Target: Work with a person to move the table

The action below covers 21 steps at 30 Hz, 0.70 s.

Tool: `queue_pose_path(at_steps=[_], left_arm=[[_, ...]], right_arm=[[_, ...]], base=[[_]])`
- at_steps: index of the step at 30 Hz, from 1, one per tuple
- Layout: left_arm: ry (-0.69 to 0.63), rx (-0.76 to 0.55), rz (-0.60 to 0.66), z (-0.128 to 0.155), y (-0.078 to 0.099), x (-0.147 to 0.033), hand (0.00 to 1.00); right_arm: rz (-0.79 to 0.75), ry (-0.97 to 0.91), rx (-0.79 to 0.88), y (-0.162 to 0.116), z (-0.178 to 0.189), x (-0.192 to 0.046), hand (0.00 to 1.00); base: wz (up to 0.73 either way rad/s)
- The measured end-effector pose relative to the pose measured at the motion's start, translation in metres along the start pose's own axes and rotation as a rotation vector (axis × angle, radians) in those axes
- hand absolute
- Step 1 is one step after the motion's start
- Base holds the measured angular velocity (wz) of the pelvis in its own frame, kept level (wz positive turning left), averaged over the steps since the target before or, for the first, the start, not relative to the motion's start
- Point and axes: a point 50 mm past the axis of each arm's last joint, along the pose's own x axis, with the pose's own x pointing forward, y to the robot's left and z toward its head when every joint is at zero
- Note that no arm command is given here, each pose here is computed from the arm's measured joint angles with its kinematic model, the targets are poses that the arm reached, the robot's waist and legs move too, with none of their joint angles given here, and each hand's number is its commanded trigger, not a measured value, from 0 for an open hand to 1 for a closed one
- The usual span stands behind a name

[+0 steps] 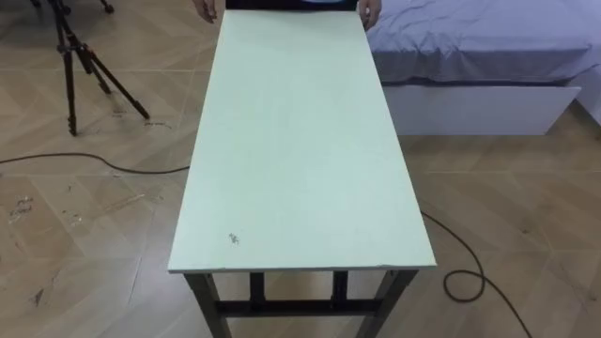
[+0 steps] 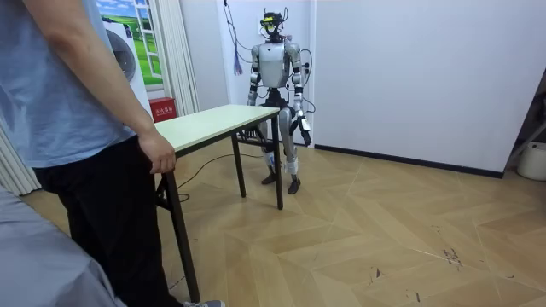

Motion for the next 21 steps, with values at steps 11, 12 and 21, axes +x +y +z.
queue_pose_path(at_steps=[11,12,21], left_arm=[[0.022,-0.060,0.002,-0.0017,-0.0001,-0.0003,0.00],[0.031,-0.092,-0.001,-0.0015,-0.0002,0.0000,0.00],[0.129,-0.507,-0.170,-0.0067,-0.0068,-0.0010,0.00]], right_arm=[[0.019,0.005,-0.001,0.0007,-0.0008,-0.0001,0.00],[0.026,0.007,-0.001,0.0009,-0.0011,-0.0001,0.00],[0.065,-0.005,0.030,-0.0010,0.0046,-0.0010,0.00]], base=[[0.00],[0.00],[-0.01]])
